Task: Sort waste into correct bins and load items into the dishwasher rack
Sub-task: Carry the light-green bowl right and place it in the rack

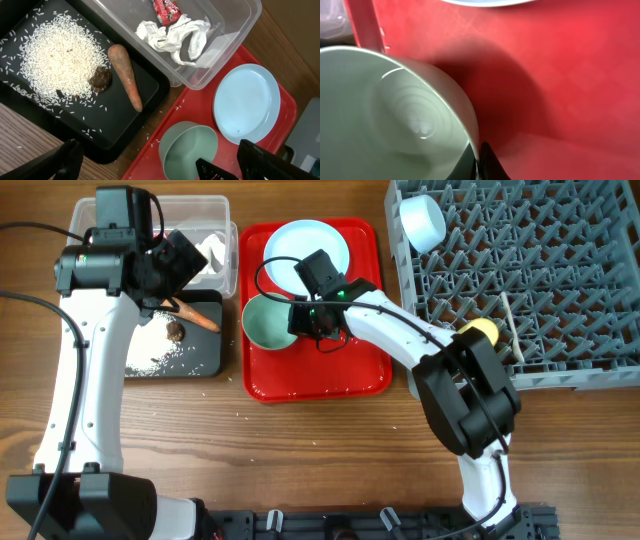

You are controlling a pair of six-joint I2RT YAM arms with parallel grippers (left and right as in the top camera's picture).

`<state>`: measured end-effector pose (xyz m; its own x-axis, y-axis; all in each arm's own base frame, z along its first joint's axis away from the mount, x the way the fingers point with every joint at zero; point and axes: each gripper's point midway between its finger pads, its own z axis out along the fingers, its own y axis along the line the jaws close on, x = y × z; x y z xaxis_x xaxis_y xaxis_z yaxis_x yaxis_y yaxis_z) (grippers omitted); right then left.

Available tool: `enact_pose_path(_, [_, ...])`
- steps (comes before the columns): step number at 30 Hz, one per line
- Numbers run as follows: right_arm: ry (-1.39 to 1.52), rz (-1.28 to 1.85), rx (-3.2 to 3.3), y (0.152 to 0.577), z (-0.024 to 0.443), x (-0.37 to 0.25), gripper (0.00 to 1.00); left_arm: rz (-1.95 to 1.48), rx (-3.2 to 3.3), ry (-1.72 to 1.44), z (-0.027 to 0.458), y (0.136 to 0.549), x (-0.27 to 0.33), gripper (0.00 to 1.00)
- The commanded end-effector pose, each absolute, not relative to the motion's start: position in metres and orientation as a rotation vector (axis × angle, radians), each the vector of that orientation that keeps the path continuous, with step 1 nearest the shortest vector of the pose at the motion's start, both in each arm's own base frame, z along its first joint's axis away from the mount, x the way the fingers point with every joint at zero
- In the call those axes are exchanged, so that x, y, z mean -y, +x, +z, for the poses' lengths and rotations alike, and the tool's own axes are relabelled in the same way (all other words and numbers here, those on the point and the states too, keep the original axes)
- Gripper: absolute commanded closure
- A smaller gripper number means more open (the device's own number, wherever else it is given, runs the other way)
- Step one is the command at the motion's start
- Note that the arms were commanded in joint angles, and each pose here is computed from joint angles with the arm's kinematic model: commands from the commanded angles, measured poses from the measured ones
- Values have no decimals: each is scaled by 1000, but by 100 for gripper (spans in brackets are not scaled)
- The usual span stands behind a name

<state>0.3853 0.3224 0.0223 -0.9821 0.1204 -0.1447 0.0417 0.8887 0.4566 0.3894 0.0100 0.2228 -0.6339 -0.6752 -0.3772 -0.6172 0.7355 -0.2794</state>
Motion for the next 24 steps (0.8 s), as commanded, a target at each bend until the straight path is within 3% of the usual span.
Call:
enact_pose_path(1, [59,660,-2835,394,54,-301,96,-158,-2477,-967,223,390,-12,0])
enact_pose_path(5, [13,491,-2687,408,137,-236,96,-158,-2477,-967,223,390,-12,0])
enact_pose_path(10, [362,-368,-2344,402,236,-60,96,-158,-2477,-967,223,390,-12,0])
enact_pose_path(13, [293,-853,-2156,400,277,-3,96,-158,-2477,-967,223,390,-12,0])
enact_pose_path(15, [122,-1118,-2119,409,286,10,96,-158,-2477,-967,223,390,-12,0])
enact_pose_path(24, [-568,-1483,-2226,454,227,-4,96,-158,-2477,-967,223,390,-12,0])
